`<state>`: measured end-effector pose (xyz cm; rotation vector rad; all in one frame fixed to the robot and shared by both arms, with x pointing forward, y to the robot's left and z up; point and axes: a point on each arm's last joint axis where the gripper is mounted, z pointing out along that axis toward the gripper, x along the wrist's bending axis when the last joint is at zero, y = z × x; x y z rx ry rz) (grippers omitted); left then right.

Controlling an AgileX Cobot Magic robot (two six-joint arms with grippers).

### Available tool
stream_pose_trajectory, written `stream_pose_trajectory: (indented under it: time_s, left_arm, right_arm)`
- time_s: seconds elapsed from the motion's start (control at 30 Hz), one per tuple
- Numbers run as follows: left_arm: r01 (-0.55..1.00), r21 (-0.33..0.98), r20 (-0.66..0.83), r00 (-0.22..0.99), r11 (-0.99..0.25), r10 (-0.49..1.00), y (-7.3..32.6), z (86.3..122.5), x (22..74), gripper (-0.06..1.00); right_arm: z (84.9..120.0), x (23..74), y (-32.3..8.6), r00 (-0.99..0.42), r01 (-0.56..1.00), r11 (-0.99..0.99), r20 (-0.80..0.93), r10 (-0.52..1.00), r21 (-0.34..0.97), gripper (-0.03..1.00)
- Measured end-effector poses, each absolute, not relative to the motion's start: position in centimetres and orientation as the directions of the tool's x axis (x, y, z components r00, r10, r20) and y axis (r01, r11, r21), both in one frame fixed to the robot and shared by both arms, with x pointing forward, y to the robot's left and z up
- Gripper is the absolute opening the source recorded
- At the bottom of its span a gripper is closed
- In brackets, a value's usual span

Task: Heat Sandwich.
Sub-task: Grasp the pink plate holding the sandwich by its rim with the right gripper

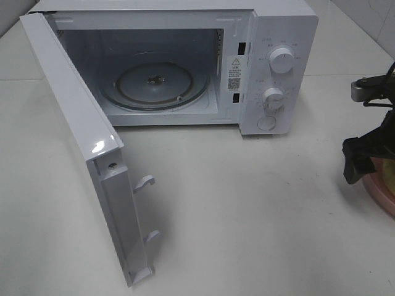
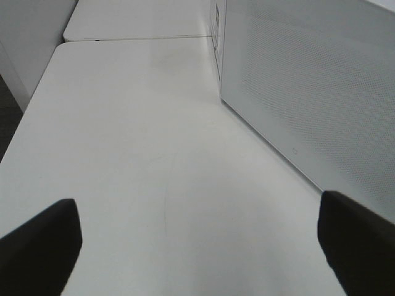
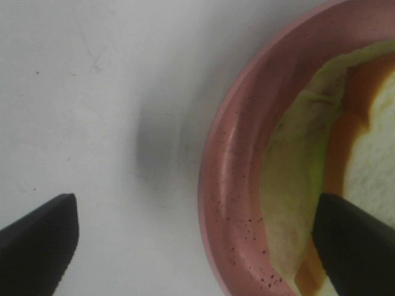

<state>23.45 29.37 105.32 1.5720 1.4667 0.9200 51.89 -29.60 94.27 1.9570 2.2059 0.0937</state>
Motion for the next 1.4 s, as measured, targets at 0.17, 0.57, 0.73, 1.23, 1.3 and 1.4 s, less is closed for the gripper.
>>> stream_pose_trajectory:
  time_s: [0.17, 0.57, 0.73, 1.23, 1.3, 1.4]
  left_arm:
    - [0.431, 0.902, -0.003, 0.071, -0.028, 0.997, 29.4, 105.3, 23.4, 0.97]
    - [0.431, 0.902, -0.003, 0.071, -0.028, 0.997, 29.4, 105.3, 23.4, 0.97]
    - [0.431, 0.902, -0.003, 0.071, -0.028, 0.997, 29.4, 105.3, 23.4, 0.97]
    - [0.431, 0.902, -0.003, 0.071, -0.028, 0.997, 29.4, 105.3, 23.4, 0.97]
    - [0.431, 0.902, -0.003, 0.071, -0.028, 0.997, 29.4, 105.3, 23.4, 0.97]
    - [0.431, 0.902, -0.003, 0.071, -0.028, 0.997, 29.4, 105.3, 23.4, 0.97]
  right_arm:
    - [92.8, 52.5, -29.9, -0.095, 0.980, 0.113, -0.114, 0.989, 0.164, 0.97]
    - [88.7, 53.5, -29.9, -0.079, 0.989, 0.091, -0.107, 0.991, 0.117, 0.94]
    - [88.5, 53.5, -29.9, -0.079, 0.990, 0.091, -0.107, 0.991, 0.109, 0.90]
    - [89.2, 54.1, -30.3, -0.058, 0.992, 0.073, -0.142, 0.988, 0.101, 0.07]
    - [89.2, 54.1, -30.3, -0.059, 0.992, 0.073, -0.143, 0.988, 0.100, 0.05]
    - [89.2, 54.2, -30.3, -0.059, 0.992, 0.073, -0.143, 0.988, 0.100, 0.05]
